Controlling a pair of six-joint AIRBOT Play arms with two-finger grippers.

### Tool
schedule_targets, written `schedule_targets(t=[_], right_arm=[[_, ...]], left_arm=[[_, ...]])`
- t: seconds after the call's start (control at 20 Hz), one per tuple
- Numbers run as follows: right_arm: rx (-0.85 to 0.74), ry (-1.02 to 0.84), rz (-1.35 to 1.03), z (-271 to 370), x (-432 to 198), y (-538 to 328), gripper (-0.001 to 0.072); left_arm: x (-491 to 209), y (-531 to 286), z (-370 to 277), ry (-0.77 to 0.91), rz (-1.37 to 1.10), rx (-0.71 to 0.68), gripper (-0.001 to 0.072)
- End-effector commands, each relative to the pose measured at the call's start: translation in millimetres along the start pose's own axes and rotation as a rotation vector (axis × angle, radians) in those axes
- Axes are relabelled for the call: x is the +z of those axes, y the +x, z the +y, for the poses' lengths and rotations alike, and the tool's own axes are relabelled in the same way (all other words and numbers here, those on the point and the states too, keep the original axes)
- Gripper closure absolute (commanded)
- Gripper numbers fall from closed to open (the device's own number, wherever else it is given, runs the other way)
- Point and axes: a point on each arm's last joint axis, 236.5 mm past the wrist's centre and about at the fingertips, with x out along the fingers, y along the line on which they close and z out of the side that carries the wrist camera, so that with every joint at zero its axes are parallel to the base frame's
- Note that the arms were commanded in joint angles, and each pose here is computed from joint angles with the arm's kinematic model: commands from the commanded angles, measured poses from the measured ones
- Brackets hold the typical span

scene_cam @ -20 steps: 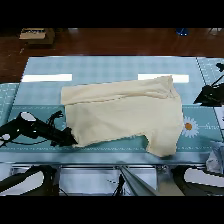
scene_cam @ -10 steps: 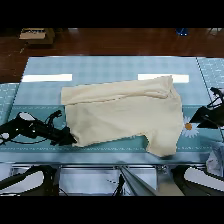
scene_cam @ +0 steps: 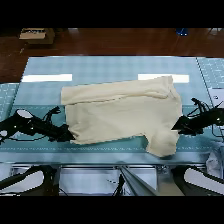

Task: Fold the shirts.

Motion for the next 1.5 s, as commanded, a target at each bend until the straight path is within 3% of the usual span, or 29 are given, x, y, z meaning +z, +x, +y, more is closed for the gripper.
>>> schedule_targets(t=[0.0,0.05,0.15,0.2,0.35,0.55,0.7,0.9,1.1,1.3,1.45], right_arm=[[-0.040,-0.039,-0.018,4.4,2.9,19.6,0.0408],[-0.043,-0.077,-0.007,7.1,1.7,18.9,0.0565],[-0.064,-0.145,0.051,4.4,-8.6,11.1,0.0592],[-0.083,-0.172,0.071,2.3,-11.4,3.7,0.0685],[-0.055,-0.254,-0.034,27.4,8.4,-31.2,0.0686],[0.004,-0.311,-0.409,88.9,64.4,-121.0,0.0688],[0.098,-0.352,-0.622,141.7,107.1,-164.9,0.0688],[0.095,-0.293,-0.801,167.9,183.0,-164.7,0.0688],[0.085,-0.234,-0.830,162.0,235.1,-138.5,0.0688],[0.083,-0.148,-0.826,143.2,260.2,-113.5,0.0688],[0.090,-0.139,-0.796,144.2,263.2,-95.6,0.0686]], left_arm=[[9.4,-9.6,-9.5,0.026,-0.014,-0.013,0.0688],[13.3,-13.6,-12.6,0.038,-0.020,-0.015,0.0688],[23.7,-23.2,-19.1,0.066,-0.041,-0.013,0.0688],[30.1,-28.4,-22.2,0.080,-0.057,-0.010,0.0688],[42.3,-46.6,-37.1,0.133,-0.075,-0.015,0.0688],[77.6,-98.2,-72.9,0.254,-0.231,0.016,0.0689],[101.3,-132.5,-113.2,0.310,-0.354,-0.038,0.0689],[147.0,-157.7,-117.0,0.250,-0.561,-0.029,0.0689],[194.4,-173.4,-97.6,0.166,-0.733,0.012,0.0689],[216.8,-148.0,-66.3,0.089,-0.700,0.031,0.0688],[225.2,-123.2,-70.1,0.080,-0.658,-0.029,0.0689]])
